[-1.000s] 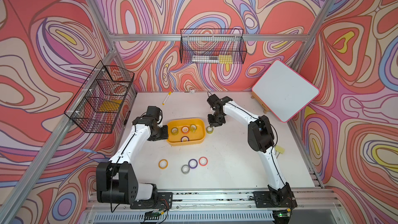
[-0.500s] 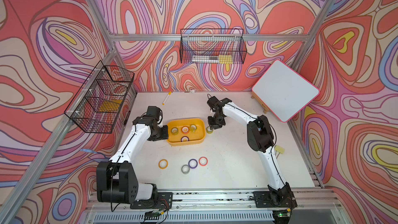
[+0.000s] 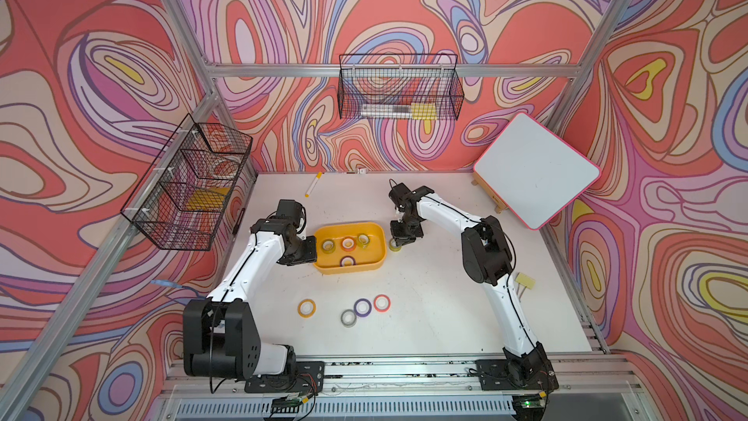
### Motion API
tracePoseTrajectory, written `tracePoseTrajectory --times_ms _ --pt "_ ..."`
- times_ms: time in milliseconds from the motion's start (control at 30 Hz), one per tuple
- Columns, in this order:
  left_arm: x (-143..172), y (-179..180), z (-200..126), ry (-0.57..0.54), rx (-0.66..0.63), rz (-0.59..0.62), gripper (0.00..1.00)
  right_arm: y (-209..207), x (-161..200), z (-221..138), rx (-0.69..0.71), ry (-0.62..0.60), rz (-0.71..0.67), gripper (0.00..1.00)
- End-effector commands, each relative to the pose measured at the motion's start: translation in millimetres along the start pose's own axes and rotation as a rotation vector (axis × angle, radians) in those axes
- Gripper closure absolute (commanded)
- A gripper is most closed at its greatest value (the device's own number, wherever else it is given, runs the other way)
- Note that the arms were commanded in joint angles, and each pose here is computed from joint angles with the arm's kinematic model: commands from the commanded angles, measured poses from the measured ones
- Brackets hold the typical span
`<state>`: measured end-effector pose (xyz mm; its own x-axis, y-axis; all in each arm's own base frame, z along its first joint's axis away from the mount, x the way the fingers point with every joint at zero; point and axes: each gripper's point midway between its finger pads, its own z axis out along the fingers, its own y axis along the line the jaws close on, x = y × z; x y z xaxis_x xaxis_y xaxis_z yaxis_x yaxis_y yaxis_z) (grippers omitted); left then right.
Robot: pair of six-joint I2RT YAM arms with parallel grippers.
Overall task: Put the transparent tape into the storage box
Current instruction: Pick up the tape from the center of the board.
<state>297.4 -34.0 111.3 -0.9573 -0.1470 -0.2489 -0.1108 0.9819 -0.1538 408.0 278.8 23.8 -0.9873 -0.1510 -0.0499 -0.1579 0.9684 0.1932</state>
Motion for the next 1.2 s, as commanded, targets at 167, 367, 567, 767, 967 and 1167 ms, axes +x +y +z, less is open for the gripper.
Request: tracePoseTrajectory --times_ms 167,367,567,767,967,1167 --pt "2 11 19 0.074 -0.075 -0.054 0.62 5 -3 -10 -0.024 -0.026 -0.013 0.86" --pt "-9 10 23 0.057 -0.075 -0.070 0.66 4 -3 -29 -0.022 -0.058 -0.024 0.86" --pt "-15 6 28 0.066 -0.057 -0.084 0.67 6 -2 -50 -0.027 -0.088 -0.033 0.86" --pt "-31 7 24 0.070 -0.089 -0.061 0.66 2 3 -67 -0.001 -0.104 -0.038 0.86" --pt "-36 7 33 0.092 -0.097 -0.074 0.72 8 2 -94 -0.022 -0.149 -0.036 0.86" --pt "-29 7 42 0.120 -0.090 -0.091 0.70 23 -4 -131 -0.073 -0.221 -0.050 0.86"
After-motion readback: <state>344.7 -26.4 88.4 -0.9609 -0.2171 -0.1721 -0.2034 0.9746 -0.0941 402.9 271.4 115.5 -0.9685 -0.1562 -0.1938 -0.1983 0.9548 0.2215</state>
